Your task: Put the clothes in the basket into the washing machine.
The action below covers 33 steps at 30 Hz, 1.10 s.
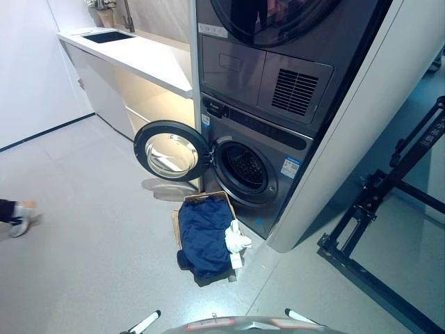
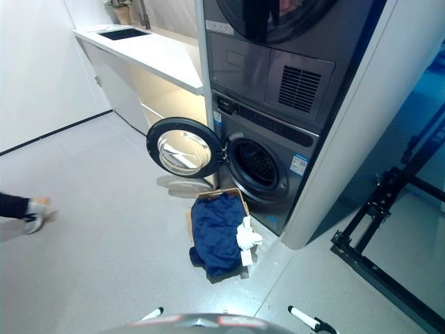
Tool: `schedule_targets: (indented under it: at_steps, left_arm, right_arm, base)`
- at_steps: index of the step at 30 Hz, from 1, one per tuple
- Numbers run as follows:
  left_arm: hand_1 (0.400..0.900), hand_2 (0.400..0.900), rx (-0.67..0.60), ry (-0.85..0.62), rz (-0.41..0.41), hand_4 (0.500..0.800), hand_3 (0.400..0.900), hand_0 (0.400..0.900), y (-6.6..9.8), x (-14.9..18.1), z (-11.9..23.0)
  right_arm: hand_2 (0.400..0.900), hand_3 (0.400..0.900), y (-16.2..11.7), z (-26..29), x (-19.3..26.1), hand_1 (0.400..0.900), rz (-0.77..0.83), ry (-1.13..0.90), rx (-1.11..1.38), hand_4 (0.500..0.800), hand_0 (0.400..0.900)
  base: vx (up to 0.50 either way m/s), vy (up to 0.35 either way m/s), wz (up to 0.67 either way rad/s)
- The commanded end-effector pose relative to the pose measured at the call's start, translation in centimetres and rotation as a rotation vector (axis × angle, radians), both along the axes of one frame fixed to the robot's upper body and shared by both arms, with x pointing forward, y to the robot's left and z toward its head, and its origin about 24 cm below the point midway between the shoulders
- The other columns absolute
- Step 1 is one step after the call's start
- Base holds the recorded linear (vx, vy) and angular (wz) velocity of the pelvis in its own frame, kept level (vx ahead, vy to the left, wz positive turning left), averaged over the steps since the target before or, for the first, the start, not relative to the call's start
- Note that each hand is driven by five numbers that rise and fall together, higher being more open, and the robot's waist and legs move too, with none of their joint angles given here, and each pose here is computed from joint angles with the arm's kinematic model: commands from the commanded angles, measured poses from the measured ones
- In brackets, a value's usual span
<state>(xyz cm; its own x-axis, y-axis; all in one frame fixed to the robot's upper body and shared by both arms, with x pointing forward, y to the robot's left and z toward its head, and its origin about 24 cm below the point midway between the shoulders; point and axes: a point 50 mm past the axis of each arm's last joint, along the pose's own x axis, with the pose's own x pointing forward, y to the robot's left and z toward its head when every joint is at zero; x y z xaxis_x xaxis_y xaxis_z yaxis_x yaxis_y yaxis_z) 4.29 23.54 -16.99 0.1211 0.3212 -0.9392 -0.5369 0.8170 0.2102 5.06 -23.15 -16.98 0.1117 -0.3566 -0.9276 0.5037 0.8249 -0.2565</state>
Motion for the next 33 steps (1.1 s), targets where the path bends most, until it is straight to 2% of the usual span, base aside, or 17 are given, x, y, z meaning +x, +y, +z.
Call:
schedule_targets:
  at_steps: [1,33]
  left_arm:
    - [0.900,0.900,0.022,-0.003,-0.032,0.800,0.900,0.900,0.24,1.43,0.16]
    - [0.900,0.900,0.013,-0.010,-0.027,0.800,0.900,0.900,0.10,1.57,0.14]
  right_arm:
    - [0.900,0.900,-1.70,0.83,2.92,0.900,-0.016,-0.066,-0.059,0.800,0.900]
    - [0.900,0.900,-1.67,0.84,3.00,0.900,-0.001,-0.065,-0.058,0.800,0.900]
  base:
    - [0.000,0.000,0.00]
    - [-0.002,0.003,0.00]
